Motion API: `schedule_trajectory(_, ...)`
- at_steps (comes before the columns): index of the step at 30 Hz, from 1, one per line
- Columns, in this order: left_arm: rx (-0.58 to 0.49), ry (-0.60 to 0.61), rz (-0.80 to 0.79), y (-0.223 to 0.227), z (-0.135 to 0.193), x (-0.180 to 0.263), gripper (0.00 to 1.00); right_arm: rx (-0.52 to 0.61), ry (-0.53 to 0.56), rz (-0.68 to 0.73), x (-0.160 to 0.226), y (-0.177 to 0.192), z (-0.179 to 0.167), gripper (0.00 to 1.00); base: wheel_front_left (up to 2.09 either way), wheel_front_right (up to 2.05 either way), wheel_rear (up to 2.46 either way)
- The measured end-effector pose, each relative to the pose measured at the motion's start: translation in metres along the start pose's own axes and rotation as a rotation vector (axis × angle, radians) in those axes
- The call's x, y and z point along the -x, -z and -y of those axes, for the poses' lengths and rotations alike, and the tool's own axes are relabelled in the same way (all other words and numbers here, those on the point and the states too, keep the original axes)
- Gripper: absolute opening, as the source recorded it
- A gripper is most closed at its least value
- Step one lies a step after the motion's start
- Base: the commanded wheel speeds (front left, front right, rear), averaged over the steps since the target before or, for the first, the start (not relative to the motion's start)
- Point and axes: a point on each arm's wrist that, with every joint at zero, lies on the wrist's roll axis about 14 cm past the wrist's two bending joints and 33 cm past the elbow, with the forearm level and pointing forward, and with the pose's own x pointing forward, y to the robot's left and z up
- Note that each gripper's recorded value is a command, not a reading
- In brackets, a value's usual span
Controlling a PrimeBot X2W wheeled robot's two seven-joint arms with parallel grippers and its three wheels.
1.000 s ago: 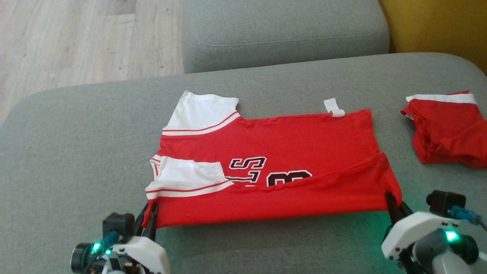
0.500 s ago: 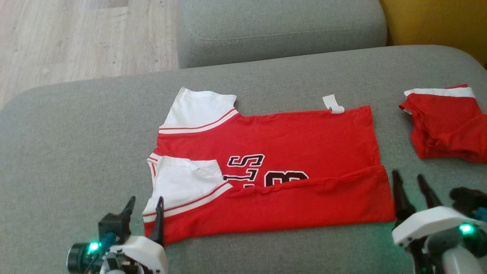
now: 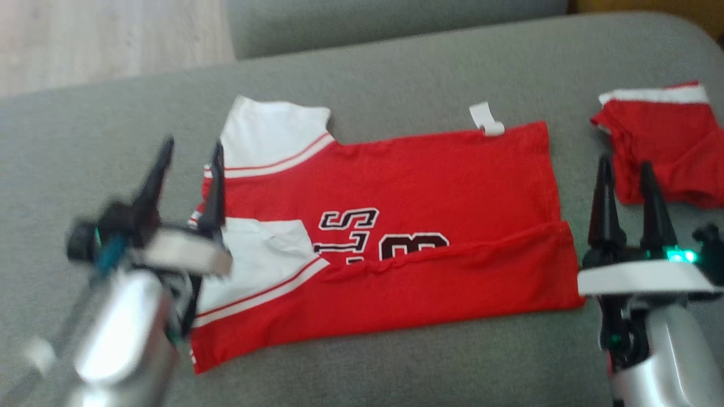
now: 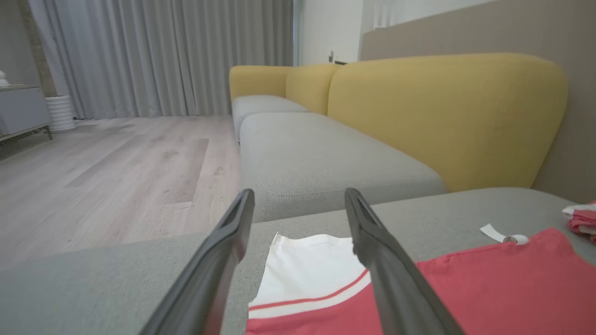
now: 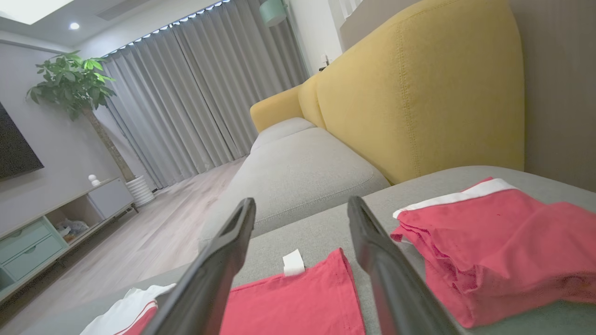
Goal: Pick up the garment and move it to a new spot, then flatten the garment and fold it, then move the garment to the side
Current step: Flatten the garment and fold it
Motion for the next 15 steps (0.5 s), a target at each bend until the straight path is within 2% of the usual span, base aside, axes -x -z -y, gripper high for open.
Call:
schedule_trajectory(4,-0.087,0.087,-0.131,0.01,-0.01,-0.045,1.0,0.005,-0.007,0.019,-0.018,0.0,-0.001,1.0,0.0,0.0,0.0)
schedule_trajectory(8,-0.157,0.117,-0.229,0.019,-0.025,-0.089,1.0,0.01,0.017,0.023,-0.032,0.004,0.009,1.0,0.0,0.0,0.0)
schedule_trajectory(11,-0.2,0.124,-0.35,0.043,-0.033,-0.11,1.0,0.007,0.031,0.006,-0.035,0.012,0.015,1.0,0.0,0.0,0.0)
schedule_trajectory(15,-0.19,0.118,-0.56,0.09,-0.04,-0.119,1.0,0.011,0.046,-0.019,-0.036,0.021,0.022,1.0,0.0,0.0,0.0)
